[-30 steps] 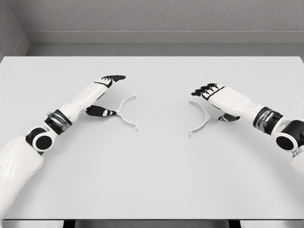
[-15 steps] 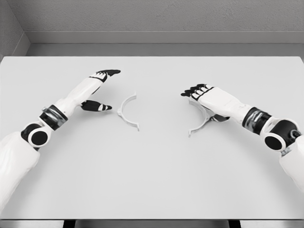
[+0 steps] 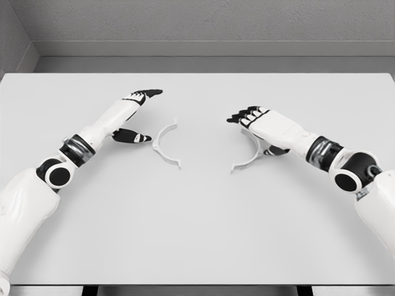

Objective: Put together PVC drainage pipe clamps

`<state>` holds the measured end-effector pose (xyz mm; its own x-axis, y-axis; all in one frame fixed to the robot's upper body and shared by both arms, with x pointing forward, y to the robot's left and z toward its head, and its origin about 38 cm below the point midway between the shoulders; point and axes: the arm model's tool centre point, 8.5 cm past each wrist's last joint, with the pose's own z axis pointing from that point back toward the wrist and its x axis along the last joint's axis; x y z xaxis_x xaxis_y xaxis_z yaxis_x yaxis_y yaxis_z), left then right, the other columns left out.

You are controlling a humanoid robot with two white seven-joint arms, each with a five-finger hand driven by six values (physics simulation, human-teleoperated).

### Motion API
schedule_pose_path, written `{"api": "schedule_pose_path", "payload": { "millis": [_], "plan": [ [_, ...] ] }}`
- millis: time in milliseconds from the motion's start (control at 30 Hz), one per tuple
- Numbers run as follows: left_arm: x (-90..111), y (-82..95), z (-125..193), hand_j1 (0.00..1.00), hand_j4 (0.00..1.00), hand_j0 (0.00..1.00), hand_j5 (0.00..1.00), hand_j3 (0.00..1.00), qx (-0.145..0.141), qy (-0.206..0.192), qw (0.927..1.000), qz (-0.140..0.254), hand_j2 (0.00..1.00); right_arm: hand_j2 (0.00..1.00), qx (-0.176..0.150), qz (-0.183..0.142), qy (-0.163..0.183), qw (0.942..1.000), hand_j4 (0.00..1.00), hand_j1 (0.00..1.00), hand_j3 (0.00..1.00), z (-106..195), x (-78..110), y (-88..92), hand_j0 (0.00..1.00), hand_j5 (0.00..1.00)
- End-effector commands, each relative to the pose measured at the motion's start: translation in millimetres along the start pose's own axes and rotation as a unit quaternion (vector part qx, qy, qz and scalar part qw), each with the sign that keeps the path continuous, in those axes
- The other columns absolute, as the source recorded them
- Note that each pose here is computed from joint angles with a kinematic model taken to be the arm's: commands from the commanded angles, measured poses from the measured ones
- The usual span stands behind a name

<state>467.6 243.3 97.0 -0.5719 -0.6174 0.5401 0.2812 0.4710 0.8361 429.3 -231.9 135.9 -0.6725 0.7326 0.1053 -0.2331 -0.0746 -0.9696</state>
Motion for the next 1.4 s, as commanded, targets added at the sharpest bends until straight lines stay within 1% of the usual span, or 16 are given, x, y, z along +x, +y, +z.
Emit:
{"api": "schedule_pose_path", "payload": {
  "millis": [0,133,300,433,600,800,867,933,1033,1133,1167,1233,1267,1300,1333,1367],
  "plan": [
    [-0.8,-1.6,-0.4,1.0,1.0,1.0,1.0,1.0,0.002,0.002,1.0,0.005,1.0,1.0,-0.001,-0.006,-0.003,1.0,1.0,1.0,1.0,-3.6,3.7,1.6,1.0,1.0],
    [-1.7,-2.6,-0.1,1.0,1.0,1.0,1.0,1.0,0.001,0.004,1.0,0.006,1.0,1.0,-0.001,-0.005,-0.003,1.0,1.0,1.0,1.0,-4.6,4.6,0.5,1.0,1.0],
    [2.3,-7.2,-4.4,1.0,1.0,1.0,1.0,1.0,0.0,-0.001,1.0,0.008,1.0,1.0,0.0,-0.007,-0.001,1.0,1.0,1.0,1.0,-4.9,3.2,1.6,1.0,1.0],
    [4.4,-8.6,-6.4,1.0,1.0,1.0,1.0,1.0,0.001,-0.003,0.9999,0.01,1.0,1.0,-0.003,-0.006,0.001,1.0,1.0,1.0,1.0,-8.0,1.5,-1.8,1.0,1.0],
    [10.2,-15.6,-10.5,1.0,1.0,1.0,1.0,1.0,-0.002,-0.01,0.9999,0.013,1.0,1.0,0.003,-0.007,-0.006,1.0,1.0,1.0,1.0,-12.4,6.9,2.0,1.0,1.0],
    [16.6,-23.9,-15.1,1.0,1.0,1.0,1.0,1.0,-0.007,-0.017,0.9998,0.013,1.0,1.0,-0.002,-0.008,-0.011,0.9999,1.0,1.0,1.0,-22.1,13.6,-3.0,1.0,1.0],
    [17.3,-25.3,-15.3,1.0,1.0,1.0,1.0,1.0,-0.009,-0.018,0.9997,0.011,1.0,1.0,0.0,-0.005,-0.013,0.9999,1.0,1.0,1.0,-27.9,17.5,-4.5,1.0,1.0],
    [18.2,-25.6,-16.0,1.0,1.0,1.0,1.0,1.0,-0.009,-0.019,0.9997,0.011,1.0,1.0,0.0,-0.003,-0.012,0.9999,1.0,1.0,1.0,-29.2,17.3,-6.7,1.0,1.0],
    [17.6,-24.7,-15.5,1.0,1.0,1.0,1.0,1.0,-0.009,-0.018,0.9997,0.01,1.0,1.0,0.003,-0.004,-0.006,1.0,1.0,1.0,1.0,-28.3,12.3,-4.3,1.0,1.0],
    [15.4,-22.7,-13.8,1.0,1.0,1.0,1.0,1.0,-0.007,-0.015,0.9998,0.009,1.0,1.0,0.0,0.0,0.004,1.0,1.0,1.0,1.0,-26.5,5.0,-9.5,1.0,1.0],
    [14.4,-21.4,-12.8,1.0,1.0,1.0,1.0,1.0,-0.006,-0.014,0.9998,0.009,1.0,1.0,-0.005,0.004,0.006,1.0,1.0,1.0,1.0,-26.9,3.0,-15.2,1.0,1.0],
    [13.0,-18.9,-11.9,1.0,1.0,1.0,1.0,1.0,-0.005,-0.013,0.9999,0.008,1.0,1.0,-0.007,0.006,0.014,0.9999,1.0,1.0,1.0,-26.4,-0.7,-19.3,1.0,1.0],
    [12.8,-19.5,-11.4,1.0,1.0,1.0,1.0,1.0,-0.004,-0.012,0.9999,0.009,1.0,1.0,-0.006,0.005,0.015,0.9999,1.0,1.0,1.0,-26.9,-1.7,-18.6,1.0,1.0],
    [12.7,-20.2,-10.9,1.0,1.0,1.0,1.0,1.0,-0.005,-0.012,0.9999,0.01,1.0,1.0,-0.007,0.005,0.02,0.9998,1.0,1.0,1.0,-29.4,-6.3,-22.9,1.0,1.0],
    [12.5,-20.3,-10.3,1.0,1.0,1.0,1.0,1.0,-0.005,-0.012,0.9999,0.009,1.0,1.0,-0.004,0.003,0.024,0.9997,1.0,1.0,1.0,-31.2,-10.2,-21.9,1.0,1.0],
    [12.6,-20.0,-10.1,1.0,1.0,1.0,1.0,1.0,-0.005,-0.012,0.9999,0.01,1.0,1.0,-0.005,0.0,0.023,0.9997,1.0,1.0,1.0,-36.1,-8.9,-22.5,1.0,1.0]
  ]
}}
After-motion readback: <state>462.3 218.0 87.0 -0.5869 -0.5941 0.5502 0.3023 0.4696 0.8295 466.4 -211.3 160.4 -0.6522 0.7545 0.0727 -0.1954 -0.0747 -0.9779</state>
